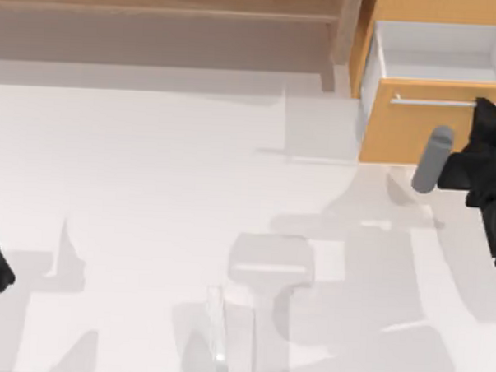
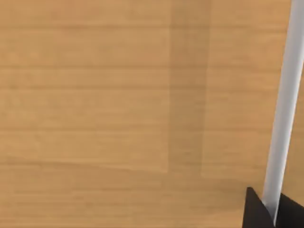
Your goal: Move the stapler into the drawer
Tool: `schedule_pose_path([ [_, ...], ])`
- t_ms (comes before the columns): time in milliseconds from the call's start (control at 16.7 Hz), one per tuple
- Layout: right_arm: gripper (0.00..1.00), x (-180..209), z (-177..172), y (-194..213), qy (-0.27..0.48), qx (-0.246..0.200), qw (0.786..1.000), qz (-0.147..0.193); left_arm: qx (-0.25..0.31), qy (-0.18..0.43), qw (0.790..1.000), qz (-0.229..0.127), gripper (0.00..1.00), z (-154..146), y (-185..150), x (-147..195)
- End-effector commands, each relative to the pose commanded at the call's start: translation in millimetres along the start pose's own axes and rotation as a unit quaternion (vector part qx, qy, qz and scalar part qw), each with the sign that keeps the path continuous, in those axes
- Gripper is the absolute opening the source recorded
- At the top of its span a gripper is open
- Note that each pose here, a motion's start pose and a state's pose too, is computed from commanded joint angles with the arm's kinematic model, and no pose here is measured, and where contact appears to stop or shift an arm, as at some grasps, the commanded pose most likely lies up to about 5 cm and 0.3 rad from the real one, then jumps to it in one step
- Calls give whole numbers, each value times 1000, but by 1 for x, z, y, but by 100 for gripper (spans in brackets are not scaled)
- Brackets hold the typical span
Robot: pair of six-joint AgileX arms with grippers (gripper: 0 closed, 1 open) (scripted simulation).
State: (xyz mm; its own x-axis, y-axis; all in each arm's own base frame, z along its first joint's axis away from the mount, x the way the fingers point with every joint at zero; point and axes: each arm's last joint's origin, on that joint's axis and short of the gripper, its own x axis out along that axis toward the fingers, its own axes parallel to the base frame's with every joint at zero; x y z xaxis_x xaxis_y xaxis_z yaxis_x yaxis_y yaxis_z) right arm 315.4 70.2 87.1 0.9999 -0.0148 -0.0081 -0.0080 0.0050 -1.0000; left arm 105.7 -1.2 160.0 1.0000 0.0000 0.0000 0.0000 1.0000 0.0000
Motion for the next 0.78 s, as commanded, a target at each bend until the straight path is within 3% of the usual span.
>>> schedule_pose_path([
  [480,0,-14,0,1,-1,-3,1000,1,0,0,1000,0,100,0,0,0],
  [780,0,-56,-1,3,0,-5,1000,5,0,0,1000,0,100,0,0,0],
])
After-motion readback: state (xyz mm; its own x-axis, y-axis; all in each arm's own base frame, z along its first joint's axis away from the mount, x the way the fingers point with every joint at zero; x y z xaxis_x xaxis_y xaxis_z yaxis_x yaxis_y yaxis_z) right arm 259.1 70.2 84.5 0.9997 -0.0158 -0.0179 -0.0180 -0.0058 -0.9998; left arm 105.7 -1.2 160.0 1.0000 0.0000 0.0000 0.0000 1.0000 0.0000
